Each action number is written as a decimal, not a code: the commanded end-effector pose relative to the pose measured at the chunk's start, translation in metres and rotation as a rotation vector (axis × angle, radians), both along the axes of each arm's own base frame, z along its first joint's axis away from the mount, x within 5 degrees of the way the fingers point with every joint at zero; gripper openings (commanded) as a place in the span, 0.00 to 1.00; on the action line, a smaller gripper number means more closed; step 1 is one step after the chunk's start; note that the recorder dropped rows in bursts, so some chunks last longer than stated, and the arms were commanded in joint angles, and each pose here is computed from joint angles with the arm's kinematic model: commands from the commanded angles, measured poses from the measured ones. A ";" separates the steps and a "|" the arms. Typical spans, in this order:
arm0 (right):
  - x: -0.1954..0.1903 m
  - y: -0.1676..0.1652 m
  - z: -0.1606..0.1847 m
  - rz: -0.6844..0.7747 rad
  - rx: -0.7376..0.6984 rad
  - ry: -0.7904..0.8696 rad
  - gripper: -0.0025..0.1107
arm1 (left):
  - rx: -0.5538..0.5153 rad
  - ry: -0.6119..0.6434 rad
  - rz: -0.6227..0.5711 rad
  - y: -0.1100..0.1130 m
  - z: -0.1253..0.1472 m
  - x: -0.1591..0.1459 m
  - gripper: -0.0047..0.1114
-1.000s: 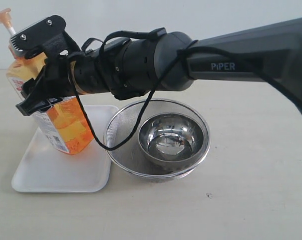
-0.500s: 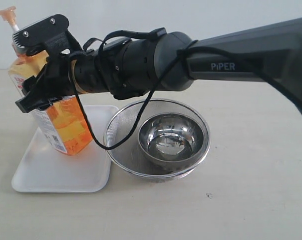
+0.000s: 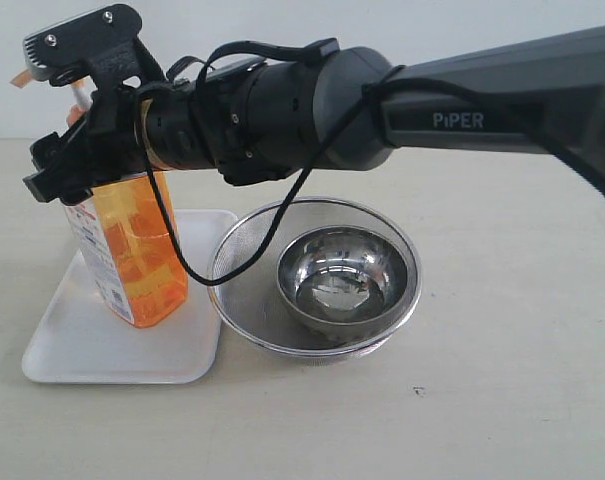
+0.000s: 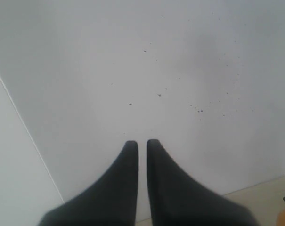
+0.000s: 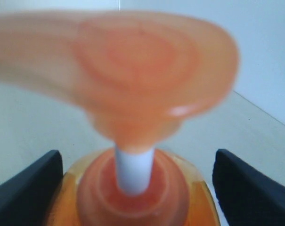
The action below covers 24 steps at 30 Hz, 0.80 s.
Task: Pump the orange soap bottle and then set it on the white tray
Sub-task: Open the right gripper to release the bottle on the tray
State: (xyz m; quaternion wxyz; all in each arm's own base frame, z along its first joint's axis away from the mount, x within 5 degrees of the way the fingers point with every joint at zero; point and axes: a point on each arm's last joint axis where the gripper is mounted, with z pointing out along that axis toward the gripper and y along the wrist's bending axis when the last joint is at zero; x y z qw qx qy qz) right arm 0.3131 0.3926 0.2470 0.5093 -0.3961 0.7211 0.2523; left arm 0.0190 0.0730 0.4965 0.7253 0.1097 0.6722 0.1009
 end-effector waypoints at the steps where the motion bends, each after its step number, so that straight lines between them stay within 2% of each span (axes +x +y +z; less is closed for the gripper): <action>1: 0.003 -0.003 0.007 -0.020 0.014 -0.009 0.71 | 0.001 -0.008 -0.007 0.000 0.000 0.000 0.08; 18: 0.000 -0.005 0.018 -0.028 0.064 0.027 0.71 | 0.001 -0.008 -0.007 0.000 0.000 0.000 0.08; 24: -0.004 -0.002 0.018 0.024 0.076 0.041 0.71 | 0.001 -0.008 -0.007 0.000 0.000 0.000 0.08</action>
